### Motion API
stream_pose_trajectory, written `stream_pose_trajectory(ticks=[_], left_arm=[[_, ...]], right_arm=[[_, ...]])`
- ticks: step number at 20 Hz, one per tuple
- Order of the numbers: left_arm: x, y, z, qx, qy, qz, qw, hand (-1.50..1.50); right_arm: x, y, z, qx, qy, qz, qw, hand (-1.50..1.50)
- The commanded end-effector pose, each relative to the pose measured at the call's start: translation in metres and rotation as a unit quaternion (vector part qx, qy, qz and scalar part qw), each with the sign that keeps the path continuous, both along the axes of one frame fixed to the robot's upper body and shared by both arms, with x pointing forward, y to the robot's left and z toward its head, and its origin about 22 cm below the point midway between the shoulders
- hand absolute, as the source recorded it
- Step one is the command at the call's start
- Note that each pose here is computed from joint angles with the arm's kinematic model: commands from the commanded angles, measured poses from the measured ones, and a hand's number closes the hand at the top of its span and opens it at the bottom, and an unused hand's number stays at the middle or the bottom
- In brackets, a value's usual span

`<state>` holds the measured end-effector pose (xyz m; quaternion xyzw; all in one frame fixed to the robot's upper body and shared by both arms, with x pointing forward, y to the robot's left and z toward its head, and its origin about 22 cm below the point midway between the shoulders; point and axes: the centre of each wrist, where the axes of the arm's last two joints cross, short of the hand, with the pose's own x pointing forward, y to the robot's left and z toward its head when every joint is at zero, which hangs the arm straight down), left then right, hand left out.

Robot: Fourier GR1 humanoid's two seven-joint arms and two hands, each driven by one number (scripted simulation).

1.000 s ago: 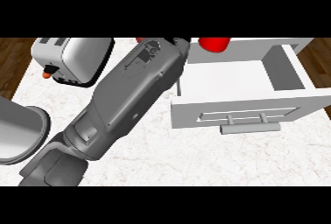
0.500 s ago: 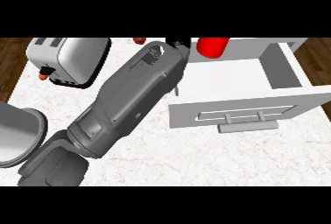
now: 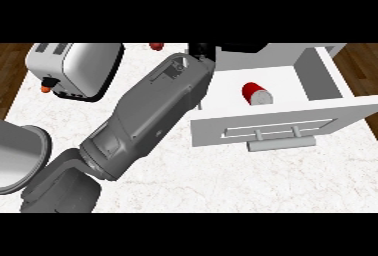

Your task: Pick up the can, place it into the drawer and close the drawer

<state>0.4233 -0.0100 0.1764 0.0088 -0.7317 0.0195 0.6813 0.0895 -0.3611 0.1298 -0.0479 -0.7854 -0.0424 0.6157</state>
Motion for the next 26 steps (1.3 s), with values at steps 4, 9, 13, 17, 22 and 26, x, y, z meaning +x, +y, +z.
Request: stream_pose_trajectory(ticks=[4, 9, 13, 17, 22, 26], left_arm=[[0.002, -0.006, 0.011, 0.006, 0.003, 0.027, 0.9996, -1.5], [-0.005, -0.005, -0.005, -0.013, 0.004, 0.022, 0.9997, -1.5], [-0.004, -0.007, 0.0, -0.013, -0.018, 0.031, 0.9993, -1.5], [-0.004, -0.004, -0.003, -0.035, -0.026, 0.011, 0.999, -1.5], [-0.006, -0.002, -0.013, -0.036, -0.046, 0.02, 0.9981, -1.5], [-0.013, -0.013, -0.002, -0.039, -0.053, 0.018, 0.9977, -1.5]], right_arm=[[-0.003, 0.005, 0.005, -0.003, -0.004, 0.008, 1.0, -1.5], [0.013, 0.006, -0.001, 0.003, -0.002, 0.001, 1.0, -1.5], [0.004, 0.009, 0.015, -0.052, -0.049, 0.006, 0.997, -1.5], [0.006, 0.0, 0.031, -0.183, -0.066, 0.002, 0.981, -1.5], [0.014, 0.033, 0.045, -0.207, -0.111, 0.028, 0.972, -1.5], [0.027, 0.045, 0.055, -0.271, -0.124, 0.025, 0.954, -1.5]])
